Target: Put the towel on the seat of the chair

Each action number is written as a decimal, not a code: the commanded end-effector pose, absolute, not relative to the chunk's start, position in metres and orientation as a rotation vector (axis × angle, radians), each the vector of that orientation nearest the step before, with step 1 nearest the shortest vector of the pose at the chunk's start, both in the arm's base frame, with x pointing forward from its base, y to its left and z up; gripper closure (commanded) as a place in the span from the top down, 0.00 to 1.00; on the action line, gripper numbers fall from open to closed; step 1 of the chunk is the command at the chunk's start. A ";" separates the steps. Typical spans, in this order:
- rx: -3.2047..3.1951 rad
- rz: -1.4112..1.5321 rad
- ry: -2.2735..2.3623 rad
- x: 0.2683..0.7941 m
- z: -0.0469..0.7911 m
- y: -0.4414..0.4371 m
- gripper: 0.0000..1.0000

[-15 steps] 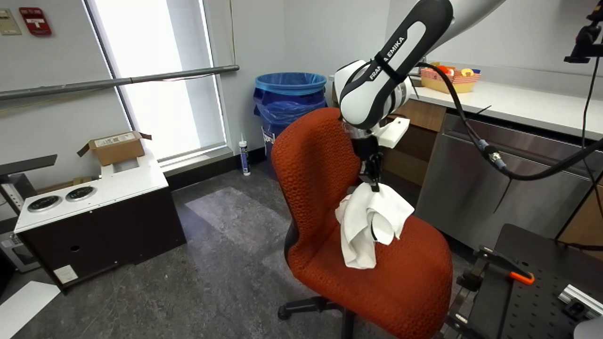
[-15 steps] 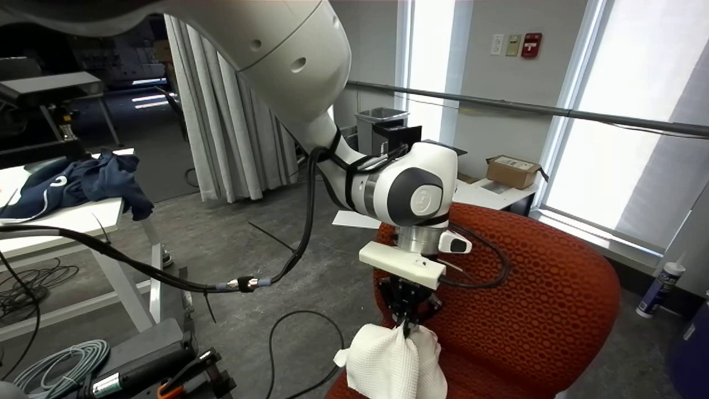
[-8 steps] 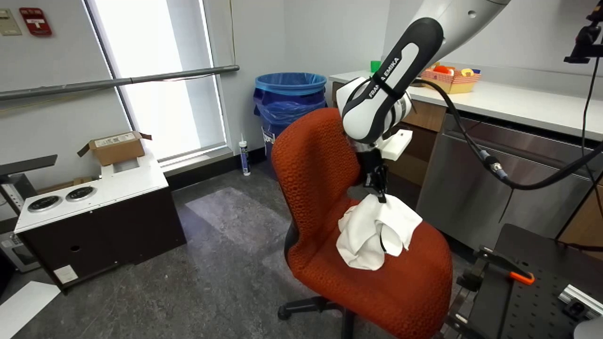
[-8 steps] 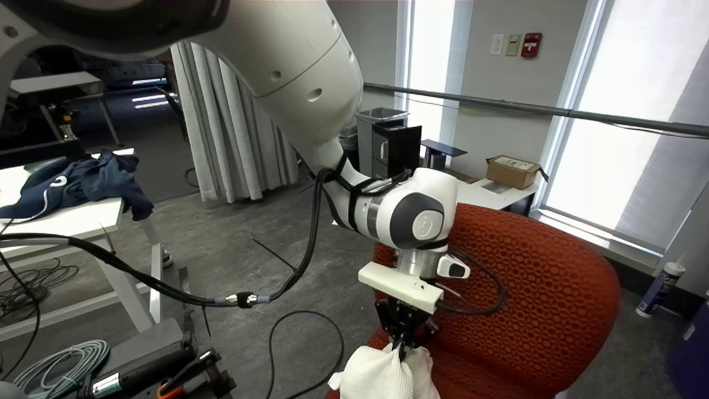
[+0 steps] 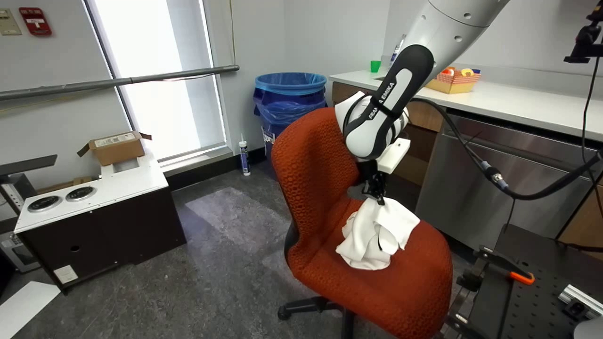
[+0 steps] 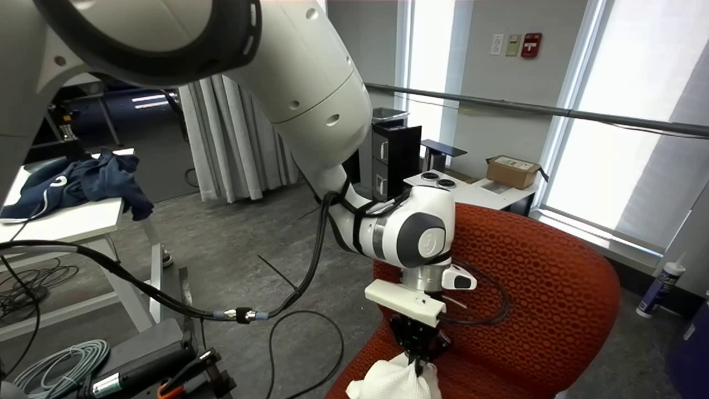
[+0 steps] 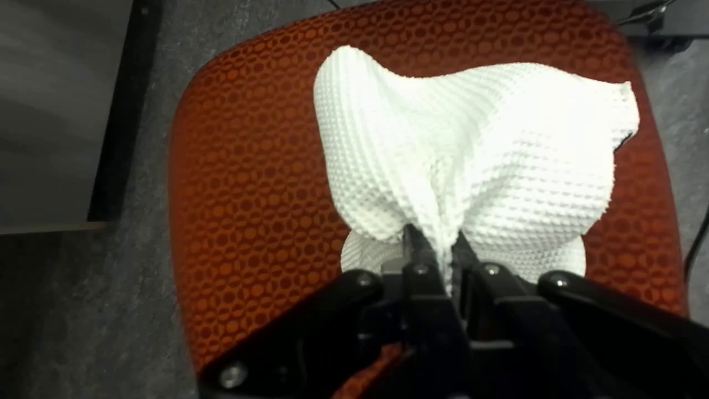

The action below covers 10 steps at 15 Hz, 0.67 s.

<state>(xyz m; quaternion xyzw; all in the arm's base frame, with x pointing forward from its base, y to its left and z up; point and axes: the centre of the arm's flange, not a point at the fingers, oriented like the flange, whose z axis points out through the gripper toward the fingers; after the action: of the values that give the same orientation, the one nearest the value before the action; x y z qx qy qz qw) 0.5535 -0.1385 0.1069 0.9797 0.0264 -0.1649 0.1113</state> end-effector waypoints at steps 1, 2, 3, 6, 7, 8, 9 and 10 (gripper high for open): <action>2.839 -0.330 -0.031 0.573 0.114 -0.136 0.00; 2.842 -0.305 -0.052 0.577 0.116 -0.136 0.00; 2.858 -0.307 -0.067 0.581 0.118 -0.135 0.00; 2.888 -0.351 -0.073 0.584 0.119 -0.134 0.00; 2.877 -0.334 -0.045 0.577 0.119 -0.133 0.00; 2.879 -0.333 -0.048 0.577 0.119 -0.133 0.00; 2.880 -0.334 -0.048 0.577 0.118 -0.132 0.00; 2.880 -0.335 -0.048 0.577 0.118 -0.132 0.00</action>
<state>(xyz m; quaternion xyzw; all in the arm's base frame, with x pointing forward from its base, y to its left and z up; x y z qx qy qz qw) 0.5775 -0.1323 0.1178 0.9859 -0.0164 -0.1146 0.1208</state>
